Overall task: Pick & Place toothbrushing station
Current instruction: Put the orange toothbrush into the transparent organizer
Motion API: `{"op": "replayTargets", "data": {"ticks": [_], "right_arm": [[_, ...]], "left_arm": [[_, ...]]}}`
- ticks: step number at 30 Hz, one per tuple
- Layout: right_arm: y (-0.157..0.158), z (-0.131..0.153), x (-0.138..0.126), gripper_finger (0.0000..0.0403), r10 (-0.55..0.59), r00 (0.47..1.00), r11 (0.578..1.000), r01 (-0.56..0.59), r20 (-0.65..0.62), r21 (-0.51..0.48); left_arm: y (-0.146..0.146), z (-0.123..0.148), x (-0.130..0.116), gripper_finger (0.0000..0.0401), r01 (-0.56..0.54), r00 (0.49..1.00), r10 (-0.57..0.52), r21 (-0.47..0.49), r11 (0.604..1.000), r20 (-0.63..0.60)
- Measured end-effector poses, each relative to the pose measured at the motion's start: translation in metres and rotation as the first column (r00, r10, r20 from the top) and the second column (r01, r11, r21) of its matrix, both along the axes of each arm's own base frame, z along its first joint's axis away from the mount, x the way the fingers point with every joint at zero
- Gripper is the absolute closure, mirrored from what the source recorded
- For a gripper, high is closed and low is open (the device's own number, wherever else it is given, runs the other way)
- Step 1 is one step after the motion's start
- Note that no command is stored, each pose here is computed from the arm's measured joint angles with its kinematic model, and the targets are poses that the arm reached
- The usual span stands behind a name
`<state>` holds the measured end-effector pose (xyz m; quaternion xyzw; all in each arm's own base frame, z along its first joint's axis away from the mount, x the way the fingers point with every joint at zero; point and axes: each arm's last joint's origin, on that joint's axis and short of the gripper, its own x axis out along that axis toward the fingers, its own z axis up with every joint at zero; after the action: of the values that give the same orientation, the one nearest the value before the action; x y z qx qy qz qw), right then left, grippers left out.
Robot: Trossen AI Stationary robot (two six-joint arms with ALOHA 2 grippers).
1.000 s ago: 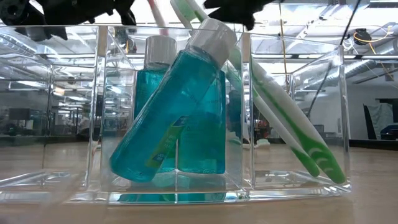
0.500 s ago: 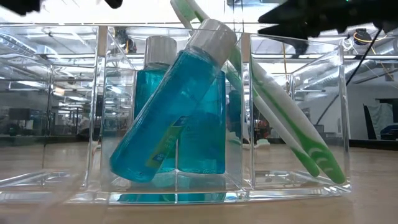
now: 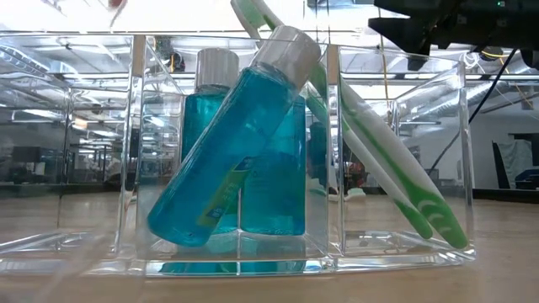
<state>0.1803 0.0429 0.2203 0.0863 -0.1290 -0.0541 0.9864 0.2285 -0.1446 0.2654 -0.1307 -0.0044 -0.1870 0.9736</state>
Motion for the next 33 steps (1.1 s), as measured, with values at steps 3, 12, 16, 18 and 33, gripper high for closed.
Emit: {"op": "replayTargets", "data": {"ticks": [3,12,16,18,33], "right_arm": [[0.000,0.000,0.000,0.0236,-0.001,1.000,1.000,0.001,0.003,-0.001],[0.000,0.000,0.000,0.0236,0.003,1.000,1.000,-0.003,0.006,0.013],[0.000,0.001,0.000,0.0236,0.001,1.000,1.000,-0.001,0.008,0.009],[0.000,0.001,0.000,0.0236,0.001,1.000,1.000,-0.001,0.008,0.008],[0.000,0.001,0.000,0.0236,-0.004,1.000,1.000,0.004,0.006,-0.009]], "left_arm": [[-0.010,-0.013,0.005,0.0387,-0.015,1.000,0.015,-0.010,1.000,-0.027],[-0.035,-0.040,0.011,0.0387,-0.059,0.998,0.058,-0.019,0.998,-0.032],[-0.041,-0.050,0.011,0.0387,-0.136,0.989,0.135,-0.011,0.991,-0.066],[-0.044,-0.055,0.010,0.0387,-0.158,0.985,0.157,0.000,0.987,-0.076],[-0.058,-0.098,0.016,0.0386,-0.225,0.962,0.229,0.047,0.973,-0.146]]}}
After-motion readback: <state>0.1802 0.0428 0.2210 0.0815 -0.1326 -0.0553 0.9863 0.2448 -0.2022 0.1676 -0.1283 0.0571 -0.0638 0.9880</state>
